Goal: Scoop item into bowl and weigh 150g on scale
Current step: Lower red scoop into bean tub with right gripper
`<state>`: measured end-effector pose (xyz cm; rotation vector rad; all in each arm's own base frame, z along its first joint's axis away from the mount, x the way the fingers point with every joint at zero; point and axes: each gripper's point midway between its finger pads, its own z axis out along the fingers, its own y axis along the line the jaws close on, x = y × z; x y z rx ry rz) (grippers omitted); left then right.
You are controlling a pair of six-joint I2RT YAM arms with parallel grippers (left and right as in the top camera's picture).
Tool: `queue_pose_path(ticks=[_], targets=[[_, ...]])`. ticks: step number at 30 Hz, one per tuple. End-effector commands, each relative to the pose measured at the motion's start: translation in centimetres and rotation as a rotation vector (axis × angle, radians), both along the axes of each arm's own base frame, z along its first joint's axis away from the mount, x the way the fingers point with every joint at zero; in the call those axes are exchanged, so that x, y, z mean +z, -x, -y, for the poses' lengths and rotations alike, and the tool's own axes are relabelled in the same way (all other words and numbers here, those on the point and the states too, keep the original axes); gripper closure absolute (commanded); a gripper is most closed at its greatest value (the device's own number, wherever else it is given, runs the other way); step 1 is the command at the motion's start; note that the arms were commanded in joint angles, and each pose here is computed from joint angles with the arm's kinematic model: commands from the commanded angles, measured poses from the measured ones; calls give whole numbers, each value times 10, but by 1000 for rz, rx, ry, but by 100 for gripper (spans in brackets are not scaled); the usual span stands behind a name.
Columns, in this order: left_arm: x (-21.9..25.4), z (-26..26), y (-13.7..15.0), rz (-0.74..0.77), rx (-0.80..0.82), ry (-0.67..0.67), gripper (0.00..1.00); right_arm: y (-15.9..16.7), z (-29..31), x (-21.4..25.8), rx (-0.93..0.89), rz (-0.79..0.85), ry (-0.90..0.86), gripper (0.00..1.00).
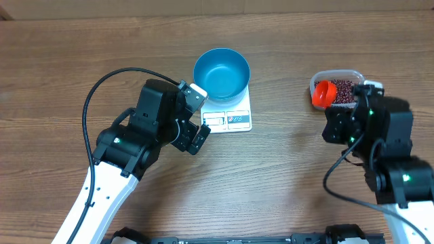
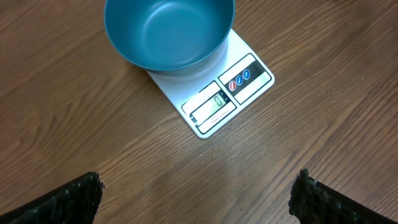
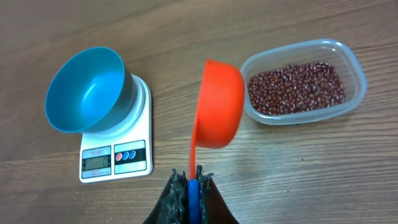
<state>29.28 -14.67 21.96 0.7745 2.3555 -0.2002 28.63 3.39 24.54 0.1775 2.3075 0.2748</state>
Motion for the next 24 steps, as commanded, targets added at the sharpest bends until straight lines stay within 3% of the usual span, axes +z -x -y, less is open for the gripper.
queue_pose_path(ticks=[1, 11, 16, 24], targets=[[13, 2, -2, 31, -20, 17, 0, -11, 1, 17, 24, 6, 29, 97], [13, 2, -2, 32, -19, 17, 0, -42, 21, 35, -48, -119, 145, 97], [13, 2, -2, 31, -19, 17, 0, -60, 55, 43, -158, -187, 323, 96], [13, 2, -2, 32, -19, 17, 0, -83, 74, -19, -111, -419, 514, 97]])
